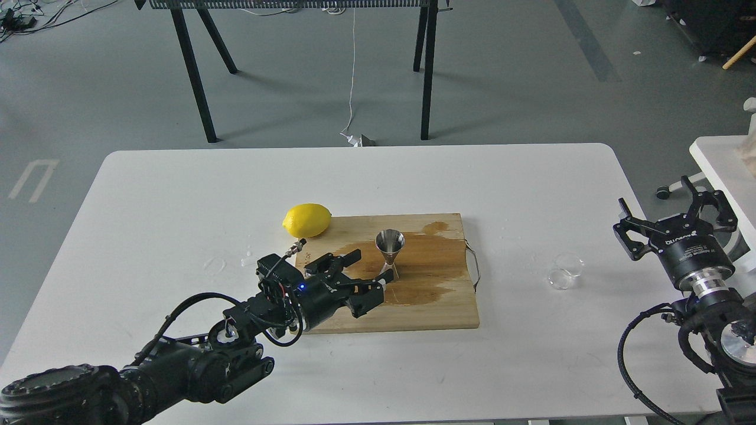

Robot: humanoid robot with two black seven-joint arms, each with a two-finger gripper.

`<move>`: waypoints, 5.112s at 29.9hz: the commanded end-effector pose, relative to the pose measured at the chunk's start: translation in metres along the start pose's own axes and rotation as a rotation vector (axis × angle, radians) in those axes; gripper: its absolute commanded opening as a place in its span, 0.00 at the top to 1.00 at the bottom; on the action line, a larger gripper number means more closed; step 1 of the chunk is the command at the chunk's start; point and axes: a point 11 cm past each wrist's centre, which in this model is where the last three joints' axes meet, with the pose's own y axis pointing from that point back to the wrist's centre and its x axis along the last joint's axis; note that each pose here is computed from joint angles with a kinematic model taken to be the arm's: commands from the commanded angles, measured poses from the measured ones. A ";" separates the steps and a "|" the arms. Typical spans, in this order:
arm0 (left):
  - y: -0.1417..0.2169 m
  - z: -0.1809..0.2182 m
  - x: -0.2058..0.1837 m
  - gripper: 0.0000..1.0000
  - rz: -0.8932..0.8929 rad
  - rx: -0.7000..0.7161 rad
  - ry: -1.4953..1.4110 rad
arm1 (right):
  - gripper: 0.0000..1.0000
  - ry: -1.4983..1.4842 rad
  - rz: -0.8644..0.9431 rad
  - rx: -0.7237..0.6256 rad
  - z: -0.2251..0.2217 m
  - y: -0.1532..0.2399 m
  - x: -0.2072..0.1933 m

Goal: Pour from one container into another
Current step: 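Withdraw the left gripper back beside the lemon, then move the right gripper to the small clear measuring cup and grasp it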

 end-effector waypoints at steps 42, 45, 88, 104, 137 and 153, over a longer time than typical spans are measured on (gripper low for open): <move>0.106 -0.088 0.163 0.08 0.241 -0.128 1.346 | 0.01 -0.212 0.033 -0.053 0.033 0.085 0.011; 0.109 -0.094 0.163 0.08 0.281 -0.123 1.389 | 0.01 -0.220 0.036 -0.066 0.038 0.091 0.011; 0.106 -0.101 0.145 0.08 0.282 -0.078 1.414 | 0.01 -0.378 0.358 -0.228 0.098 0.057 0.016; 0.106 -0.101 0.144 0.07 0.282 -0.077 1.415 | 0.01 -0.414 0.425 -0.240 0.113 0.047 0.018; 0.109 -0.105 0.142 0.07 0.287 -0.060 1.416 | 0.09 -0.431 0.474 -0.219 0.120 0.032 0.033; 0.111 -0.107 0.137 0.07 0.290 -0.049 1.422 | 0.25 -0.434 0.470 -0.221 0.125 0.030 0.033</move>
